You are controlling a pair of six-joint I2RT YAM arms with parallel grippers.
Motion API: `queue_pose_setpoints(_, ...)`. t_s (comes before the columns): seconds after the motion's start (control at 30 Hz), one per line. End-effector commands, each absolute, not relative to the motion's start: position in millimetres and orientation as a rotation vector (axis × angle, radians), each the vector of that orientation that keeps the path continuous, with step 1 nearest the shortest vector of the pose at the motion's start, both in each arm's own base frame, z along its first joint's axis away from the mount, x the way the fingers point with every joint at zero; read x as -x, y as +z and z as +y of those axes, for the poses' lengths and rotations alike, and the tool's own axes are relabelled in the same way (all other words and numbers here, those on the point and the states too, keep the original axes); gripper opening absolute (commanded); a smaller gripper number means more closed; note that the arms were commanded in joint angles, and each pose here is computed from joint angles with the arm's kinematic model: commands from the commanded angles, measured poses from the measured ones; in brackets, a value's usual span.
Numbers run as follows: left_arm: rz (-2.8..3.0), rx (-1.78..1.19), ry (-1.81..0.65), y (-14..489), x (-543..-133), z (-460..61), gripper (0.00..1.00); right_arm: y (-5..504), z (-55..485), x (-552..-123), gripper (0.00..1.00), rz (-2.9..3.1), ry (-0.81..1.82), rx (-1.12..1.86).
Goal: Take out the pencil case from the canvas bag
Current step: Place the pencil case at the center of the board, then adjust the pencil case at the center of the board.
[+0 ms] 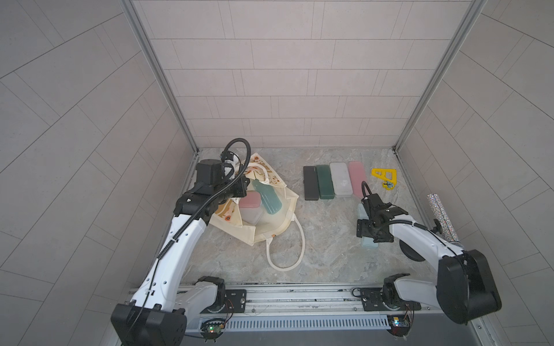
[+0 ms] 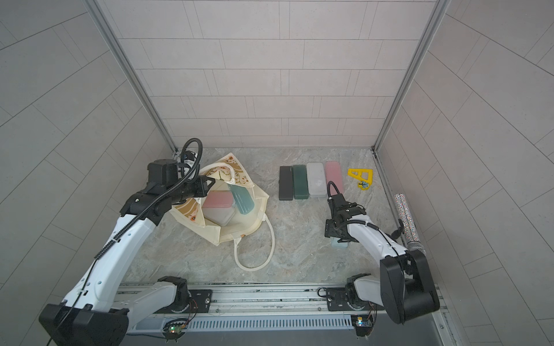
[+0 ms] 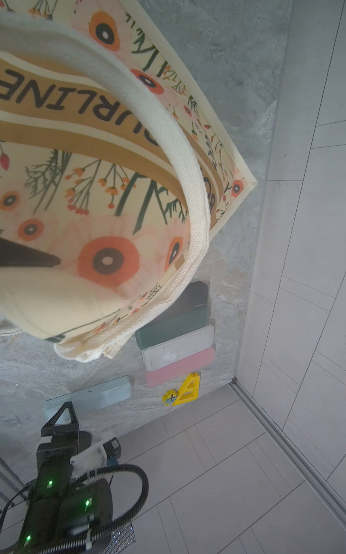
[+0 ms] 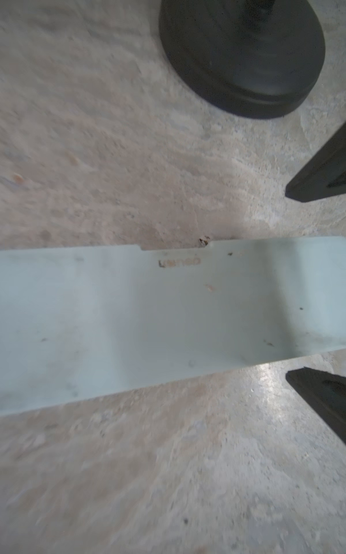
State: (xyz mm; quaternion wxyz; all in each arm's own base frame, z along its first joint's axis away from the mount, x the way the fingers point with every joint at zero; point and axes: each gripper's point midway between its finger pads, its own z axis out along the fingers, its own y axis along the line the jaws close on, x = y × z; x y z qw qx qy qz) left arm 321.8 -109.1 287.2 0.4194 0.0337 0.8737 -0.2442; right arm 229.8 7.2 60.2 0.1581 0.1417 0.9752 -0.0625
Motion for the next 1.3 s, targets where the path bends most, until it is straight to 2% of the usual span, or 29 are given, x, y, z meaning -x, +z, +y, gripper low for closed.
queue_pose_setpoints(0.0, 2.118, -0.14, -0.698, 309.8, -323.5, -125.4, 0.0, 81.7, 5.0, -216.4, 0.9, 2.695, -0.212, -0.451)
queue_pose_setpoints(0.1, 2.116, -0.169, -0.71, 311.2, -320.7, -131.4, 0.0, 90.1, 20.0, -205.2, 0.87, 2.646, -0.159, -0.421)
queue_pose_setpoints(0.23, 2.112, -0.194, -0.714, 313.5, -318.0, -136.0, 0.0, 72.1, 41.7, -184.9, 0.78, 2.685, -0.096, -0.452)
queue_pose_setpoints(0.33, 2.115, -0.198, -0.714, 312.9, -317.2, -137.0, 0.0, 66.7, 49.7, -180.1, 0.75, 2.674, -0.115, -0.438)
queue_pose_setpoints(0.53, 2.111, -0.197, -0.704, 313.4, -316.5, -135.5, 0.0, 38.7, 42.5, -182.3, 0.67, 2.667, -0.069, -0.549)
queue_pose_setpoints(0.67, 2.115, -0.198, -0.706, 311.8, -316.4, -135.8, 0.0, 34.6, 30.0, -184.4, 0.63, 2.661, -0.139, -0.562)
queue_pose_setpoints(0.87, 2.115, -0.192, -0.693, 311.8, -316.4, -133.9, 0.0, 21.2, 18.5, -183.5, 0.6, 2.687, -0.099, -0.634)
queue_pose_setpoints(1.27, 2.119, -0.189, -0.689, 310.2, -316.8, -133.5, 0.0, 26.1, 8.7, -202.8, 0.58, 2.681, -0.118, -0.565)
